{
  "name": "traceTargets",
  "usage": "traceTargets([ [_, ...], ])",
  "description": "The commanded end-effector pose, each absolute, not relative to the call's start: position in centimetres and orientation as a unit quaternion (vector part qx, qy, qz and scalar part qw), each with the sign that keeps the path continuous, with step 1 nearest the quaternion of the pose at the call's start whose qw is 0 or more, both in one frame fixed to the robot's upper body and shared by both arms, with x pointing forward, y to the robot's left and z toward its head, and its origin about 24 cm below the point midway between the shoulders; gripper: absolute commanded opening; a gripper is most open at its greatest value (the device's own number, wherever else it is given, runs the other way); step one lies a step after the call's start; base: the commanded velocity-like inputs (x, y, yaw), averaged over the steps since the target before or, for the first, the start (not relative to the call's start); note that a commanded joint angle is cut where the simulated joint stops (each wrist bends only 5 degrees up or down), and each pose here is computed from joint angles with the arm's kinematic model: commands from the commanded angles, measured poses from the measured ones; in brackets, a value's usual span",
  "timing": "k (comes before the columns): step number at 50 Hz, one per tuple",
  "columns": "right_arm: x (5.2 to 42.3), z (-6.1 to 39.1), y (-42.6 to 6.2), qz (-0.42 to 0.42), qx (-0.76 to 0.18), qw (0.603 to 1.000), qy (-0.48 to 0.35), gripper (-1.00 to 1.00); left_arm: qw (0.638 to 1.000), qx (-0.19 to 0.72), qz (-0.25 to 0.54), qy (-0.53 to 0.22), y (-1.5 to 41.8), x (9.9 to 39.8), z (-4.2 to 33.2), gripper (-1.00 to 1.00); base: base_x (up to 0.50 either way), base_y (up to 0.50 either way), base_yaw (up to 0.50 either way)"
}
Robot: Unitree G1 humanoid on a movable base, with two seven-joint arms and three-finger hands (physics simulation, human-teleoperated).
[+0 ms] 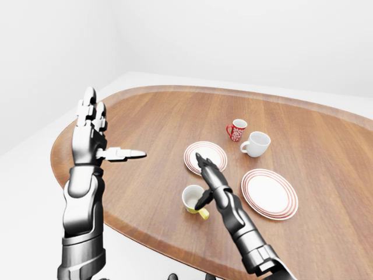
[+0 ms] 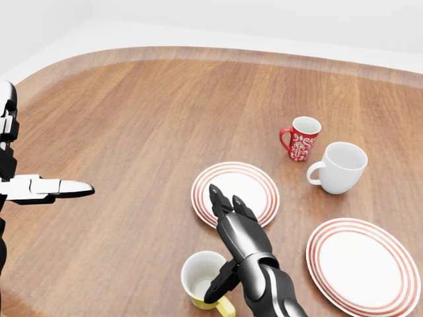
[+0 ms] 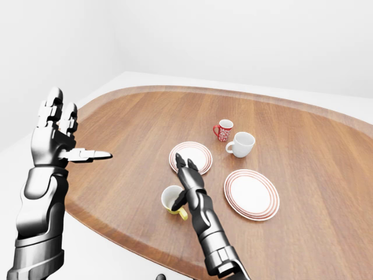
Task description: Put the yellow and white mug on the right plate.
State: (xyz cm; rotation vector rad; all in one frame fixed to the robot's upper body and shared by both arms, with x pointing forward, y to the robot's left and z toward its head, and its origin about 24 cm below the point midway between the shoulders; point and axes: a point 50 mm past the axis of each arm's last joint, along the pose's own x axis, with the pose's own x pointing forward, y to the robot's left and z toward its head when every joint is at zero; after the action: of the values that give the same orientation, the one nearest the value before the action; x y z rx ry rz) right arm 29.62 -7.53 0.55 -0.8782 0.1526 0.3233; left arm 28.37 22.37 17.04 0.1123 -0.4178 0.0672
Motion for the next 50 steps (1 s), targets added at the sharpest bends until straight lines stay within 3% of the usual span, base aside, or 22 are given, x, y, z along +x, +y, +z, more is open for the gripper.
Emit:
traceTargets([
  [1, 29.5, 0.4, -7.3, 0.159, -0.424, 0.889, 0.074, 1.00, 0.976, 0.055, 0.034, -0.208, 22.4, 28.4, 17.1, 1.00, 0.00, 0.00, 0.00],
  [50, 29.0, -2.4, -7.7, 0.152, -0.427, 0.882, 0.125, 1.00, 0.976, 0.058, 0.032, -0.206, 22.3, 28.4, 16.9, 1.00, 0.00, 0.00, 0.00],
])
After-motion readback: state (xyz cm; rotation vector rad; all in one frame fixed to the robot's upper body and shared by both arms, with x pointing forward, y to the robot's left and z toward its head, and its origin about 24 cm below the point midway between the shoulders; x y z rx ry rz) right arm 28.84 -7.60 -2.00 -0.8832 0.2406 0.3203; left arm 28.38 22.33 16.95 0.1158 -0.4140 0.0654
